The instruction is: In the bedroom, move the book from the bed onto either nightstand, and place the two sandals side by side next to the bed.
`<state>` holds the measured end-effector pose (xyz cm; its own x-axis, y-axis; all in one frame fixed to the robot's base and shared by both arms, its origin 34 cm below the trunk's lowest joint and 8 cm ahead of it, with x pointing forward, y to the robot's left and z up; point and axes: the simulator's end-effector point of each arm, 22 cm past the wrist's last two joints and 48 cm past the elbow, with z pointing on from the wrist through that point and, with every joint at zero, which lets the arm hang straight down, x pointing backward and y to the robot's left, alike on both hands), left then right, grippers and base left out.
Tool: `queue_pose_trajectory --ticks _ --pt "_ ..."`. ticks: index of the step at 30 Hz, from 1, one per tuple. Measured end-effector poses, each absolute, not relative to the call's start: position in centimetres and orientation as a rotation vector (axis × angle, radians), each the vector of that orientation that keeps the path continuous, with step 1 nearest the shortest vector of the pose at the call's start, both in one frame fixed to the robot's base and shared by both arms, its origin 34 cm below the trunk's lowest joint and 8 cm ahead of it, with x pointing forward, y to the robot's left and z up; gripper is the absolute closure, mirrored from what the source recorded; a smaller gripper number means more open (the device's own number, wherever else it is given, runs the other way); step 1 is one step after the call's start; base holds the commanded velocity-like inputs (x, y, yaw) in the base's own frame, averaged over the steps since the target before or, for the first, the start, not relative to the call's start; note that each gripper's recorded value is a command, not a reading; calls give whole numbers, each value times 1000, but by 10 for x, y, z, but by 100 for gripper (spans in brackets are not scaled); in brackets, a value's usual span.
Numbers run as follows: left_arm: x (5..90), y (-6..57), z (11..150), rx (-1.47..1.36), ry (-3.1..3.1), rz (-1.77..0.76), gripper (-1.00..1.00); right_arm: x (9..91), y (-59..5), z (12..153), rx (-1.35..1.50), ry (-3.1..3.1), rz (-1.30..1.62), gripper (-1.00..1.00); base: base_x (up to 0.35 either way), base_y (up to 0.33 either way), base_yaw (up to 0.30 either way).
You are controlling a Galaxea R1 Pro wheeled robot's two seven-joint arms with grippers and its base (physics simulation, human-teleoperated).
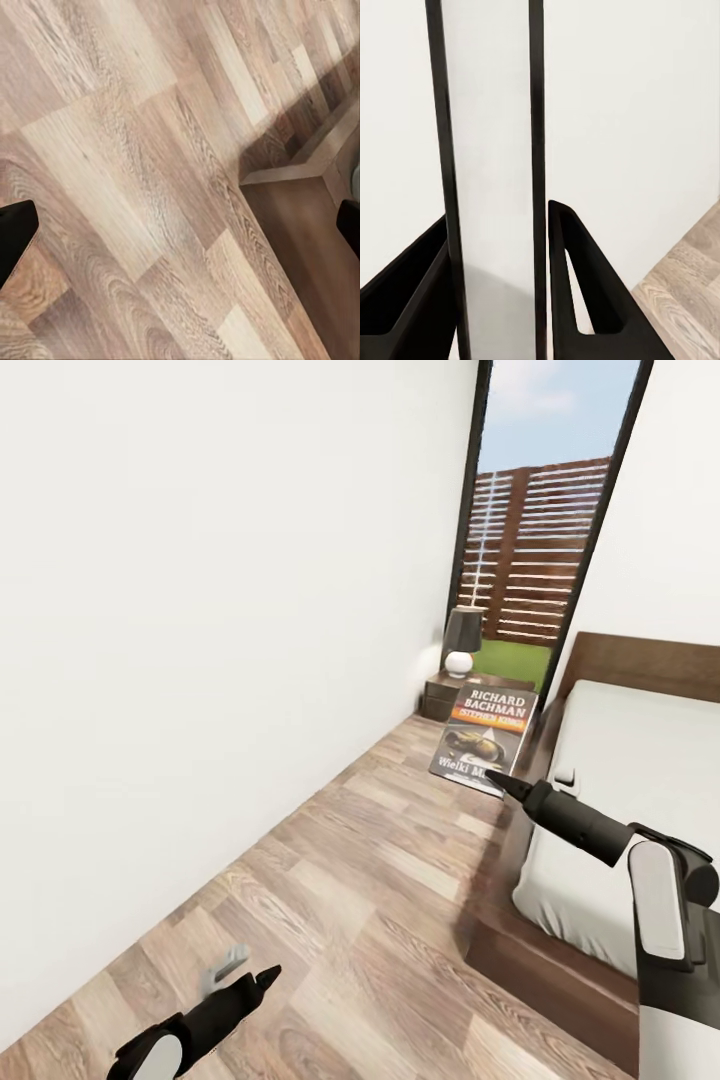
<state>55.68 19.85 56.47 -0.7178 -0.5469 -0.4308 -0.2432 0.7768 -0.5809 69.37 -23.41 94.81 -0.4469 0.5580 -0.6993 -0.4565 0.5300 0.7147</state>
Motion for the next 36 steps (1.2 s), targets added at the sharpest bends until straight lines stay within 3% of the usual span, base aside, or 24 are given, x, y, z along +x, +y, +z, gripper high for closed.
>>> queue_pose_trajectory --ticks 36 --pt "563 197 568 -575 2361 -667 -100 691 -230 954 78 1651 1193 100 254 248 -254"
